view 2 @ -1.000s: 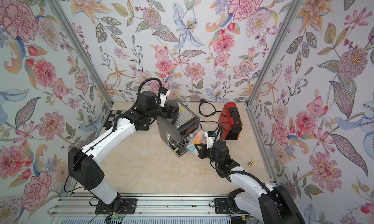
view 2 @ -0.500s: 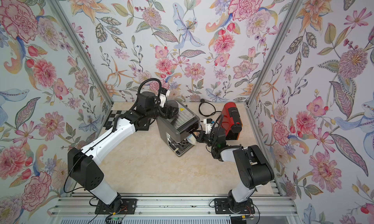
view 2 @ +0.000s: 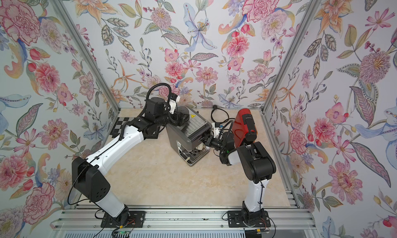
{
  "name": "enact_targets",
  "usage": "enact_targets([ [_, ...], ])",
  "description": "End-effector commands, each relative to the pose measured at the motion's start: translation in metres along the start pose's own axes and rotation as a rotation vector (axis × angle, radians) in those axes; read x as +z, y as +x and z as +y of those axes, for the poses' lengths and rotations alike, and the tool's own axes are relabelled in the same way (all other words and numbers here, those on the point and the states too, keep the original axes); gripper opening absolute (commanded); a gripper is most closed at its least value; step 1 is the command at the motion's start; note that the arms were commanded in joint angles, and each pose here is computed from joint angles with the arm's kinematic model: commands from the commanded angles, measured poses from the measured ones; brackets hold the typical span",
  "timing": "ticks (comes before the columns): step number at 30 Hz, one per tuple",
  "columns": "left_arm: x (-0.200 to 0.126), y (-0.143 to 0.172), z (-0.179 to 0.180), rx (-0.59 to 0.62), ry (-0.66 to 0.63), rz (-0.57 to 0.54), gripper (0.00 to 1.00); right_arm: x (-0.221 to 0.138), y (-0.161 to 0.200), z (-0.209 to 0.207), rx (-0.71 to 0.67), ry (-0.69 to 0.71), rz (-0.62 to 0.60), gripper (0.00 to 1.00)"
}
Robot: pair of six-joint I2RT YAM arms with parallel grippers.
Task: Wipe the surface of a coffee machine
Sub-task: Wipe the dirt from the surface of the coffee machine.
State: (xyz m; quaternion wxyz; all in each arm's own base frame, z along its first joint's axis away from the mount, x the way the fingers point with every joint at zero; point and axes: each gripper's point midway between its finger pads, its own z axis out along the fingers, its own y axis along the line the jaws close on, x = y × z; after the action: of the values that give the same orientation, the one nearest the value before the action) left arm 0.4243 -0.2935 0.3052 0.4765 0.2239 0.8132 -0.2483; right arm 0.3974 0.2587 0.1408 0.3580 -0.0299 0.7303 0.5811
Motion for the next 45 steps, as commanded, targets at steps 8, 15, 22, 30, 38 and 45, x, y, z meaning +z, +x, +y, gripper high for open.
enact_targets([
  [8, 0.009, 0.034, -0.037, -0.017, 0.136, 0.12, 0.22, 0.013, 0.055, -0.045, 0.077, 0.135, 0.028, 0.0],
  [15, 0.008, 0.035, -0.037, -0.015, 0.136, 0.12, 0.22, -0.004, 0.052, -0.015, 0.042, 0.002, -0.106, 0.0],
  [22, 0.003, 0.037, -0.035, -0.014, 0.126, 0.119, 0.22, 0.005, 0.048, 0.011, -0.046, -0.017, -0.091, 0.0],
  [30, -0.001, 0.036, -0.035, -0.015, 0.122, 0.111, 0.21, -0.002, 0.049, -0.023, -0.017, 0.107, -0.073, 0.0],
  [38, -0.002, 0.036, -0.036, -0.017, 0.123, 0.108, 0.21, -0.03, 0.031, -0.053, 0.004, 0.181, -0.097, 0.0],
  [45, -0.002, 0.035, -0.036, -0.016, 0.123, 0.102, 0.21, -0.027, 0.077, -0.032, -0.012, 0.199, 0.024, 0.0],
])
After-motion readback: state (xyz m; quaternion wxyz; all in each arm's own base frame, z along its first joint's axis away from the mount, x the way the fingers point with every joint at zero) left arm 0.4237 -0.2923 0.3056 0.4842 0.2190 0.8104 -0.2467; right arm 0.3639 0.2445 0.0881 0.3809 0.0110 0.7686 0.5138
